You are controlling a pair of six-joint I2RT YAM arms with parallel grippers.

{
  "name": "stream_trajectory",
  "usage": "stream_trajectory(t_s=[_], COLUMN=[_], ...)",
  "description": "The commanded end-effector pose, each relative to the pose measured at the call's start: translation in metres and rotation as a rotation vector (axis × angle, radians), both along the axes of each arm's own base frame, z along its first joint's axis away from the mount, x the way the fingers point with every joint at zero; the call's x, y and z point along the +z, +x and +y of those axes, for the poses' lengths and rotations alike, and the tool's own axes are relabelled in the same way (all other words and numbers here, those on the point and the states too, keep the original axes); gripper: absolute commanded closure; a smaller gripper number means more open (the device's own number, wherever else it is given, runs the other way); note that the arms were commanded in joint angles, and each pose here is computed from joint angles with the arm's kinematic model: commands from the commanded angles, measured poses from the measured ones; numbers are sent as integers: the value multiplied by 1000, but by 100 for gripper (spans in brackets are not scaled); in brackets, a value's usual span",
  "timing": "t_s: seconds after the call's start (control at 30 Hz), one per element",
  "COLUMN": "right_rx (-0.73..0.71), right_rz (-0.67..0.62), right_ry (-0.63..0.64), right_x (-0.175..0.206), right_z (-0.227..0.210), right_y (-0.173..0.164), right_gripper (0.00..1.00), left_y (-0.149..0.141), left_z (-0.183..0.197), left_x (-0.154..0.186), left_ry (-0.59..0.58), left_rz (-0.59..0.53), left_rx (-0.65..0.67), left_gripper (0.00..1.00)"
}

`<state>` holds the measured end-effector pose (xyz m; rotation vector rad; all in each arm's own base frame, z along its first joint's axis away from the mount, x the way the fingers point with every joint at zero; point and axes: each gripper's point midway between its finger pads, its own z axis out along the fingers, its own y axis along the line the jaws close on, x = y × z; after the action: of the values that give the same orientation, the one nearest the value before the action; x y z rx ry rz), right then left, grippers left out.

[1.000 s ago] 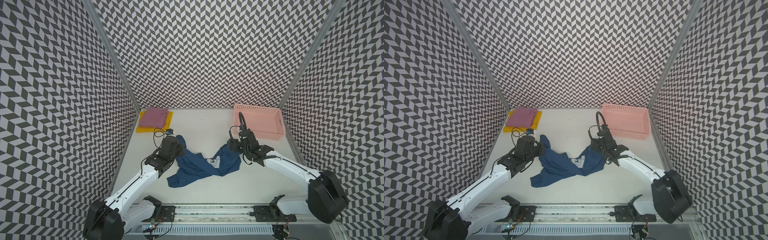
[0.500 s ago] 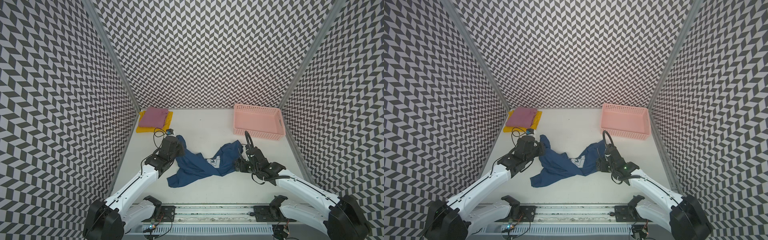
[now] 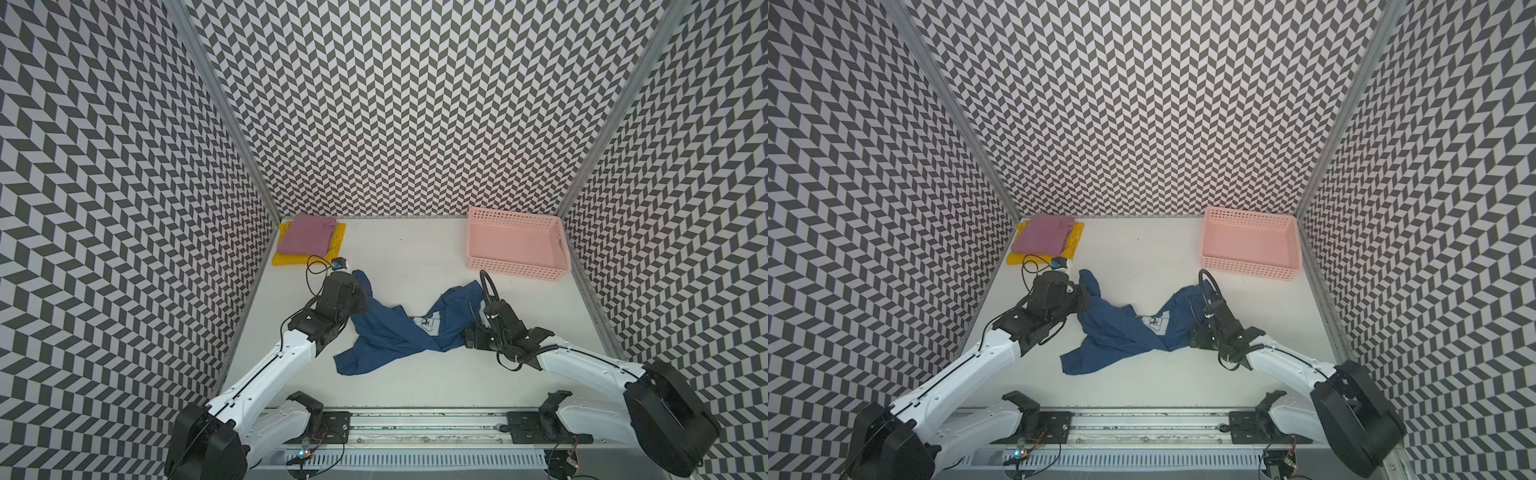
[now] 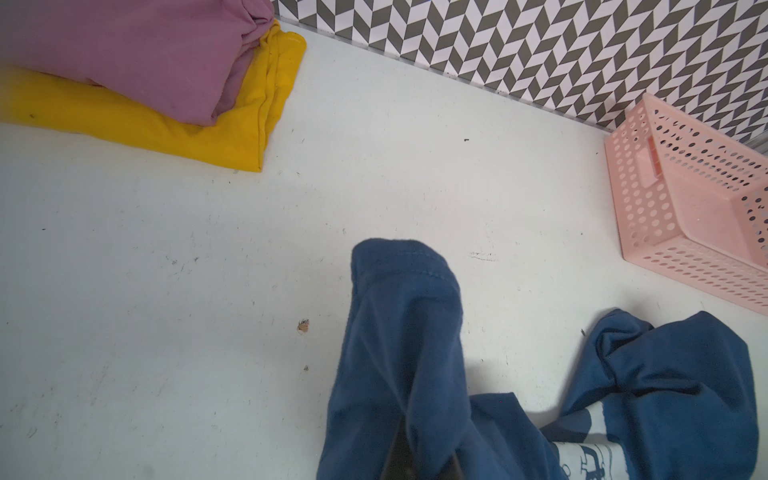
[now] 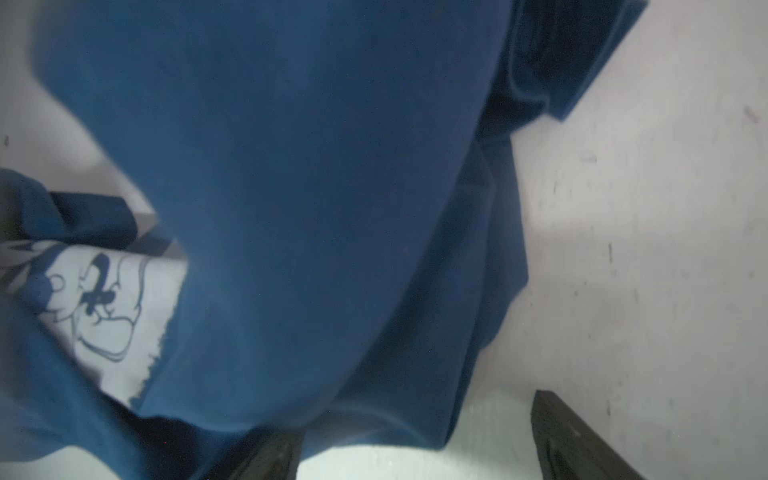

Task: Fold and stack t-shirts
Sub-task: Flatten out the T-shirt at the center of the board.

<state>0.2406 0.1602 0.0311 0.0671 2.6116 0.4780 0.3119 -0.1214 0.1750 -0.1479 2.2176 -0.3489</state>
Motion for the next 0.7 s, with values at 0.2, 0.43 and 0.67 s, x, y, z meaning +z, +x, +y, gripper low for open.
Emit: stream_trajectory(t_s=[0.2, 0.43, 0.67], right_rx=[42, -35, -183], right_rz=[7, -260, -775], right_ry=[-12, 18, 59], right_x=[-11, 96, 288], right_z=[11, 3, -36], right_y=[10, 40, 55], right_gripper=[53, 100, 100], left_y=[3, -2, -39], left_z=[3, 20, 54], left_x=[30, 110, 261], left_ry=[8, -22, 32], left_rz=[-71, -262, -626], left_rx=[9, 66, 97], left_gripper=[100, 100, 100])
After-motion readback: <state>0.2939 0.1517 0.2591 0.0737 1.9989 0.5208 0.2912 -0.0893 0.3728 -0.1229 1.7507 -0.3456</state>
